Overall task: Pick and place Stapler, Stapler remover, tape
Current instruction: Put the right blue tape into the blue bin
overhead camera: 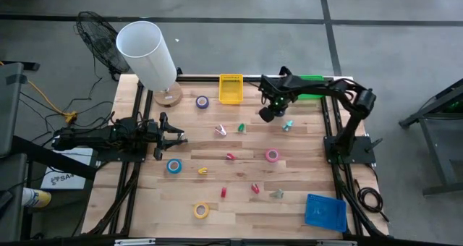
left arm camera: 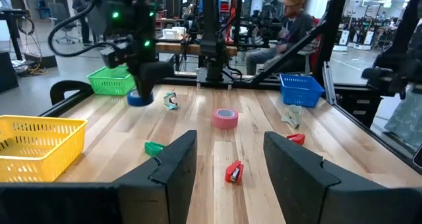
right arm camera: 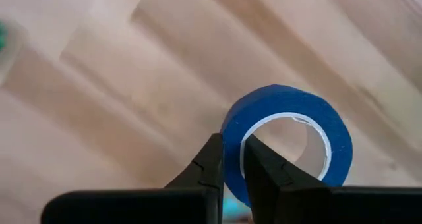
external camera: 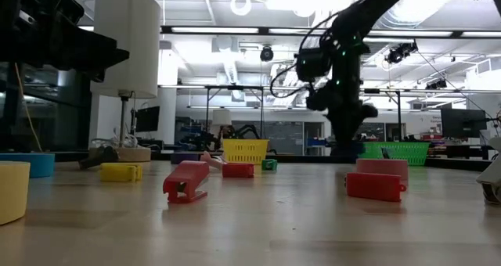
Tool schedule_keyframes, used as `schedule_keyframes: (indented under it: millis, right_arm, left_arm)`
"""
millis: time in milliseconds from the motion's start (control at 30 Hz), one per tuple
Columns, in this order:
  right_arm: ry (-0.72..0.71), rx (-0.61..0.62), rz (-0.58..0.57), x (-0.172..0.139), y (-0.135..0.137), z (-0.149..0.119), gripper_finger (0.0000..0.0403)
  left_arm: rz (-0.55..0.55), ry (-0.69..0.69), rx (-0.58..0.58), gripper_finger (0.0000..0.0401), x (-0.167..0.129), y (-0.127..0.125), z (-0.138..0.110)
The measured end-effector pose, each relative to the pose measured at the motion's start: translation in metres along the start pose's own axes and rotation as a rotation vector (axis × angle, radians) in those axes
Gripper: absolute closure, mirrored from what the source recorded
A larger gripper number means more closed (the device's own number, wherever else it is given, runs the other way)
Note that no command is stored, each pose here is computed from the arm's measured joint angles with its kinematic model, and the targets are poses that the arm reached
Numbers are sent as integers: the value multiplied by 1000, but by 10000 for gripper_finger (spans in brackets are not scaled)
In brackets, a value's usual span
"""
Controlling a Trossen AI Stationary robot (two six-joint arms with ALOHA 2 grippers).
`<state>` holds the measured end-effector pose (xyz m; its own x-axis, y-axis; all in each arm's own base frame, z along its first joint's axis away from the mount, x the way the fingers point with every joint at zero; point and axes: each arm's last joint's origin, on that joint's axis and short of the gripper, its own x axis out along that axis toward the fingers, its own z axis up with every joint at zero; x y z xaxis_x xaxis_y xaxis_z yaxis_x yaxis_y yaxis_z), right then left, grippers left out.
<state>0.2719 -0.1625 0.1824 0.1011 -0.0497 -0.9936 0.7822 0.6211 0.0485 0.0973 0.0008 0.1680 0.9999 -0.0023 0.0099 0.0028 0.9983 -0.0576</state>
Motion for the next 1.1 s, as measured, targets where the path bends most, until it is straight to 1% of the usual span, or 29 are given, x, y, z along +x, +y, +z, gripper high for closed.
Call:
schedule_keyframes:
  millis: [133,233,433,600,700,900,1100]
  right_arm:
    - [26,2,-5,-22,10,-16,376]
    - [48,27,-12,-39,17,-32,376]
    - [83,103,-16,-70,36,-72,376]
    - [115,174,-12,-89,58,-110,376]
    - [128,219,-3,-95,74,-134,376]
    - [159,308,-4,-98,108,-182,374]
    - [173,407,6,-98,132,-230,377]
  left_arm:
    - [0,0,0,226,0,0,0]
    - [0,1,0,226,0,0,0]
    - [0,0,0,226,0,0,0]
    - [0,0,0,226,0,0,0]
    - [0,0,0,226,0,0,0]
    - [0,0,0,226,0,0,0]
    - [0,1,0,226,0,0,0]
